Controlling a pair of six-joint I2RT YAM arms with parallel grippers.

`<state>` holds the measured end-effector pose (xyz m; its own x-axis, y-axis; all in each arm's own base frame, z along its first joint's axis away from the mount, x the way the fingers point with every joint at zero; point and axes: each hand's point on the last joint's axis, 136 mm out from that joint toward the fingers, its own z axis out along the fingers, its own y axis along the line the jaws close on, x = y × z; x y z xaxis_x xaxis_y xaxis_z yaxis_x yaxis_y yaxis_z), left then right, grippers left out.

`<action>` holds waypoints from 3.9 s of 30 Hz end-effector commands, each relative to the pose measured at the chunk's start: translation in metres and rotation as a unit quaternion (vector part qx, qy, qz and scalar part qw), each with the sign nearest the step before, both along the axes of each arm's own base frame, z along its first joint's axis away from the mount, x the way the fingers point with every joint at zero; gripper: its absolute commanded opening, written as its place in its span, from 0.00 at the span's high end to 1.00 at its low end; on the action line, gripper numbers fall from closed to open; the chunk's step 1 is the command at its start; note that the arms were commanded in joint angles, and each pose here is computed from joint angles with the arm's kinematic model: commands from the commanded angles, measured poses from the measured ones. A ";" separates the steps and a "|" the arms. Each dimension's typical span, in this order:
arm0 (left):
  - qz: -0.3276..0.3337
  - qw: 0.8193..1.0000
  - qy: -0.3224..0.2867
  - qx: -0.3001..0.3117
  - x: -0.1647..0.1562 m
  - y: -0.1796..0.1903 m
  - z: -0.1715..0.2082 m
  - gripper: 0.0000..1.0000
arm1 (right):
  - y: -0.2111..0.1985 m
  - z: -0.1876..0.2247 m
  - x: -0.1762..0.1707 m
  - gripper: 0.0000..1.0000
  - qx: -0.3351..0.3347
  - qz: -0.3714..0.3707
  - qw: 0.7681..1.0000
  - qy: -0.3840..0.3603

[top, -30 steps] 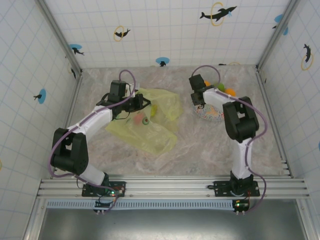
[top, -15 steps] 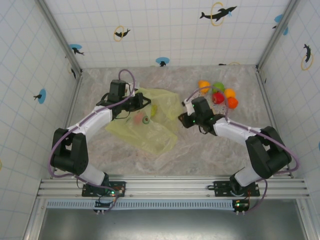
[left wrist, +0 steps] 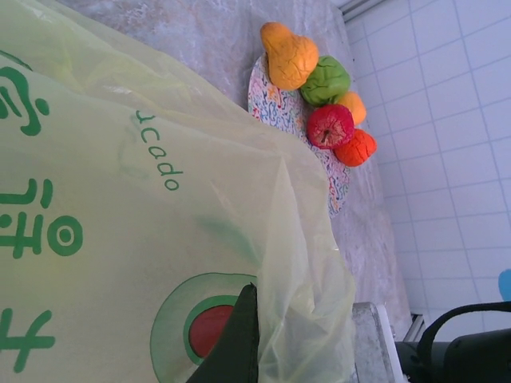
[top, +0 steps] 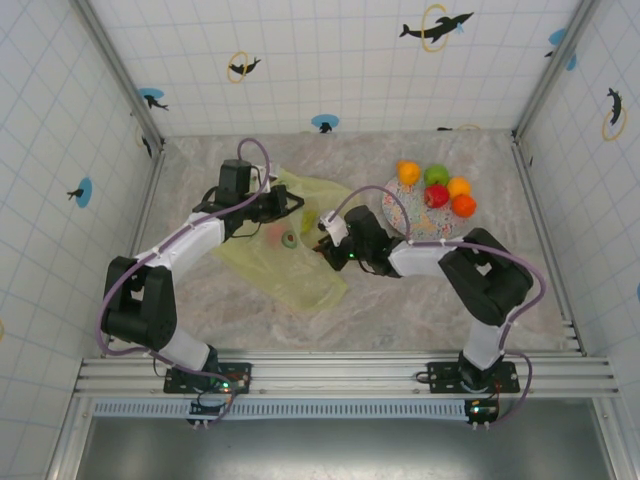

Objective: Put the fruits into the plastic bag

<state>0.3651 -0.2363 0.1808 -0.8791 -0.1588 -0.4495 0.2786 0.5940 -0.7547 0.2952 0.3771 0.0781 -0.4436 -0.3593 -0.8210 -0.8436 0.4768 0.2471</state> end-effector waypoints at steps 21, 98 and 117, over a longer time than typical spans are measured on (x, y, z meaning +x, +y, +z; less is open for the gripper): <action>0.006 1.000 -0.018 -0.018 -0.002 0.002 0.017 1.00 | 0.074 0.019 0.028 0.43 0.186 -0.115 0.976 -0.008; 0.019 0.999 -0.031 0.018 0.002 0.010 0.004 1.00 | -0.351 0.074 0.097 0.08 -0.167 -0.565 0.806 -0.054; 0.012 1.000 -0.025 0.005 -0.003 0.002 0.007 1.00 | -0.413 0.008 0.150 0.10 -0.221 -0.588 0.775 0.070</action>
